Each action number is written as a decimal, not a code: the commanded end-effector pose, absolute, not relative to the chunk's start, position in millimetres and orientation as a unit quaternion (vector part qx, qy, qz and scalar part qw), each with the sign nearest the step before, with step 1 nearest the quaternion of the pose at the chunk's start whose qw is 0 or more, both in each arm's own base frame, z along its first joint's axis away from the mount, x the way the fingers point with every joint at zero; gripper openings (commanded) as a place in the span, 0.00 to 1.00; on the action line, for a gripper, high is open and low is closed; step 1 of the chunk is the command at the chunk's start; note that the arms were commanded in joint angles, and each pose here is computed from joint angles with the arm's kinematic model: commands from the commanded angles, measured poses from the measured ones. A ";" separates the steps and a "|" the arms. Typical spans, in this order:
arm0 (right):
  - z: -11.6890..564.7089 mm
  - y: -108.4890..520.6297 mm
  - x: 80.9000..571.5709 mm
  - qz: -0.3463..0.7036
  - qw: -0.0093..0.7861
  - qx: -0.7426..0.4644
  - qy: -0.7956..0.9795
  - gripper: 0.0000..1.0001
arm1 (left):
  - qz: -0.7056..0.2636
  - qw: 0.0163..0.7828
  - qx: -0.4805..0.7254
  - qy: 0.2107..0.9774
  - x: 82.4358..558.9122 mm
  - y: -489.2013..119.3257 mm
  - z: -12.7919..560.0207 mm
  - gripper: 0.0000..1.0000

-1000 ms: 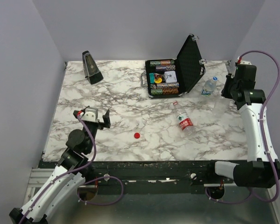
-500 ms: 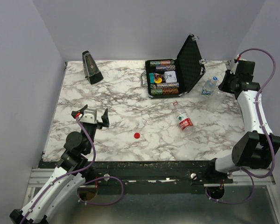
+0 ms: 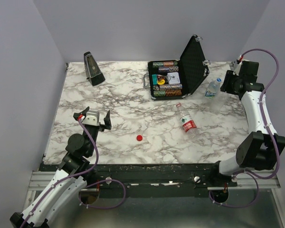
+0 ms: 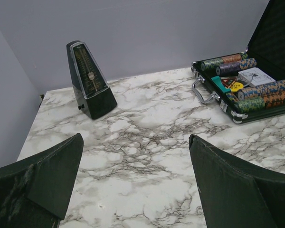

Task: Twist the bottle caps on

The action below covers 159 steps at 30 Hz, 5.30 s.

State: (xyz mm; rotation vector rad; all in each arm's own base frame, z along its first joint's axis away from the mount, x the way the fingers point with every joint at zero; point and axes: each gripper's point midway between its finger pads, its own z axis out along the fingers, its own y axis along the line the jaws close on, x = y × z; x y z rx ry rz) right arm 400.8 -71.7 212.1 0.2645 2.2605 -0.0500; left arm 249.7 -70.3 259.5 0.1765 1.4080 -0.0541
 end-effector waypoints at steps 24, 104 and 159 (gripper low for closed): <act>302.9 22.5 335.3 0.088 0.460 -0.016 0.884 1.00 | -0.054 0.757 0.090 0.645 252.3 -82.7 257.4 0.99; 136.5 176.6 305.3 0.264 0.311 -0.136 0.903 0.53 | -0.260 0.639 0.118 0.714 262.1 -177.2 216.8 0.99; 284.8 331.1 166.0 0.586 0.386 -0.363 0.613 0.52 | -0.618 0.541 0.168 0.545 196.1 -296.1 332.5 0.81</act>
